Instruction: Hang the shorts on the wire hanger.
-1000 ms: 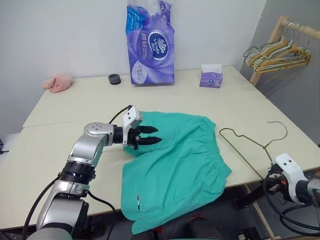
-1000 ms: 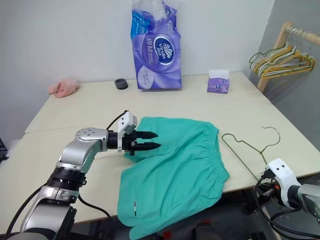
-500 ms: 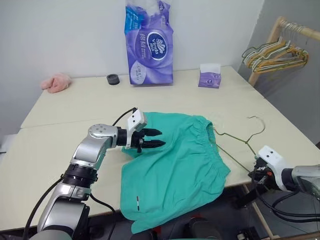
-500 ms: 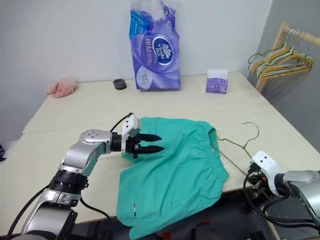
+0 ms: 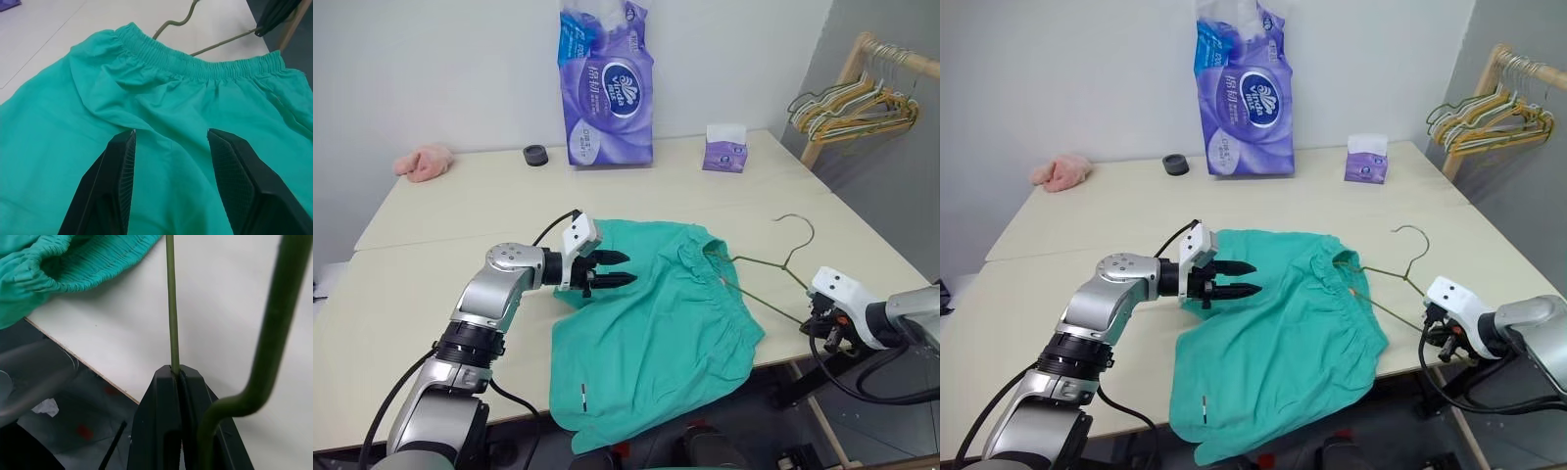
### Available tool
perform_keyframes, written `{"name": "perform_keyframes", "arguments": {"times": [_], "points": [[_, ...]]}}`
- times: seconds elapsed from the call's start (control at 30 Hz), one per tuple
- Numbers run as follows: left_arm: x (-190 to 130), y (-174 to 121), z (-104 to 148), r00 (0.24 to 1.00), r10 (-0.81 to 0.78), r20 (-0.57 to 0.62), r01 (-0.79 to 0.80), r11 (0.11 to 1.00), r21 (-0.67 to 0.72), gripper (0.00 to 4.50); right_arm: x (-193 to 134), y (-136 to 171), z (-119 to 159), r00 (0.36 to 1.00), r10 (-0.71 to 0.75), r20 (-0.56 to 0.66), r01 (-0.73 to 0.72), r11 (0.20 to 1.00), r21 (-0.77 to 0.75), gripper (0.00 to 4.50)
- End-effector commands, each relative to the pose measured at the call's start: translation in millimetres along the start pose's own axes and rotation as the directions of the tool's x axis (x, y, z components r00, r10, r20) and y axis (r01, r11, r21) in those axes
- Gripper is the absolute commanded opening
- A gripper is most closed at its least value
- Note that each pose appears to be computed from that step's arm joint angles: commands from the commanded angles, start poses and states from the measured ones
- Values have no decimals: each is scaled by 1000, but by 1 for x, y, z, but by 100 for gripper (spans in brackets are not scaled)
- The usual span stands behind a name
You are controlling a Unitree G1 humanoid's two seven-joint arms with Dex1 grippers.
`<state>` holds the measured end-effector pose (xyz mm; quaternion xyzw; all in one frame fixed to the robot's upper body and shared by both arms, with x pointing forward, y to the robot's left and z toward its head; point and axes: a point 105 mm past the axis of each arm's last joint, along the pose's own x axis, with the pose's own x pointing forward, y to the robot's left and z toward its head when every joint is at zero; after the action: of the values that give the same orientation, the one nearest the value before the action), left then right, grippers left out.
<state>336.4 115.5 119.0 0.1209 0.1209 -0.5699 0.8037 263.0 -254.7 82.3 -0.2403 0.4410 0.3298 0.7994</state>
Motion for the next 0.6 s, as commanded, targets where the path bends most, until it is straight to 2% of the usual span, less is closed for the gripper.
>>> {"name": "perform_keyframes", "arguments": {"times": [0.03,0.3,0.6], "points": [[-3,7,15,999,34,40,-36,998,56,244,8,-13,2,1000,2,-9,-1,1000,20,0],[-2,9,23,996,56,75,-61,996,64,244,22,-29,22,999,35,19,-36,996,80,0],[-6,18,27,986,116,119,-122,992,44,244,39,-34,57,994,38,98,-48,994,96,0]]}}
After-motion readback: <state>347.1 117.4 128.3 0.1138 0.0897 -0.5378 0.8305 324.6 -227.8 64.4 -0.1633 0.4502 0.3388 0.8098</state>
